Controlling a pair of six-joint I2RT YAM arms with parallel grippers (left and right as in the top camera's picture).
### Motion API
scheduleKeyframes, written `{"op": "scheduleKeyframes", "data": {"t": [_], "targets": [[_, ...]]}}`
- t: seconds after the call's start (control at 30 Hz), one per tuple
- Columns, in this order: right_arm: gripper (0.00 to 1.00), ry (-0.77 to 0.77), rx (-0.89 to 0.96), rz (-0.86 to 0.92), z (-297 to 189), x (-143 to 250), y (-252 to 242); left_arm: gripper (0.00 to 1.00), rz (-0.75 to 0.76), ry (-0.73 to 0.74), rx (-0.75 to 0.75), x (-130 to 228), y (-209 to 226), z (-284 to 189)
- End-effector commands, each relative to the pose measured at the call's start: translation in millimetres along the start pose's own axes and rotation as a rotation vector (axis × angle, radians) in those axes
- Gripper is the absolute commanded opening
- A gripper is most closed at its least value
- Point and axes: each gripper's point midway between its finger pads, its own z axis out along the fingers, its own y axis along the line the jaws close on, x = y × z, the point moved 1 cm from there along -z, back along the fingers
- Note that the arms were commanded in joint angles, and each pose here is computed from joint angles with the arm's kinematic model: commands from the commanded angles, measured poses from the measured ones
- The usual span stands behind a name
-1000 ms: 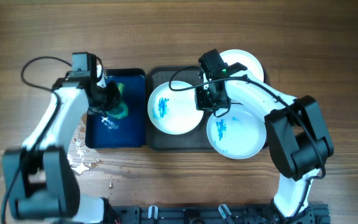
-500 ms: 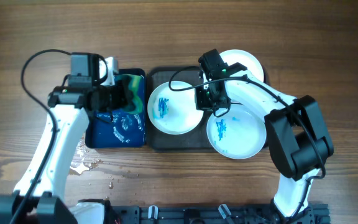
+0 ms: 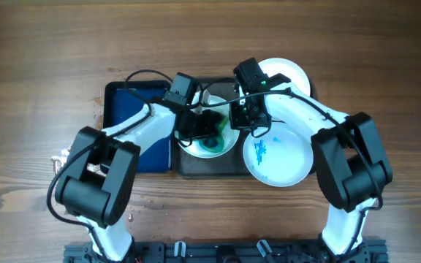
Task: Clean dirty plates on tray and stack at the side
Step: 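Scrub the left white plate with the sponge while right gripper holds rim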
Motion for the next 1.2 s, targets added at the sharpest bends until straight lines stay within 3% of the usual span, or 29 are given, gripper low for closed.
{"op": "scheduleKeyframes", "data": {"t": [0.0, 0.17, 0.23, 0.37, 0.47, 0.57, 0.67, 0.9, 1.17], "targets": [[0.04, 0.039, 0.015, 0.003, 7.9, 8.8, -4.6, 0.04, -0.073, 0.004, -0.086, -2.0, 21.7, 16.9], [0.04, 0.043, 0.017, 0.005, 7.8, 9.8, -5.1, 0.04, -0.281, -0.084, -0.561, 2.0, 116.9, -16.8], [0.04, 0.043, 0.017, 0.004, 7.8, 9.7, -5.0, 0.04, -0.339, -0.095, -0.687, 8.0, 141.5, -34.2], [0.04, 0.042, 0.02, 0.021, 7.8, 9.7, -5.5, 0.04, -0.388, -0.127, -0.788, 10.0, 158.8, -49.0], [0.04, 0.047, 0.024, 0.021, 7.7, 10.9, -6.2, 0.04, -0.326, -0.073, -0.701, 11.1, 145.9, -37.6], [0.04, 0.048, 0.024, 0.021, 7.7, 11.2, -6.2, 0.04, -0.15, 0.06, -0.338, 17.2, 78.8, 1.4], [0.05, 0.051, 0.025, 0.022, 7.6, 11.8, -6.5, 0.04, -0.065, 0.104, -0.138, 29.2, 18.0, 26.6], [0.04, 0.068, 0.033, 0.026, 7.4, 15.8, -8.2, 0.04, -0.07, 0.011, -0.089, 12.3, -4.0, 35.7], [0.04, 0.091, 0.043, 0.031, 7.0, 21.4, -10.5, 0.04, -0.282, -0.249, -0.443, -45.4, 113.1, -19.8]]}}
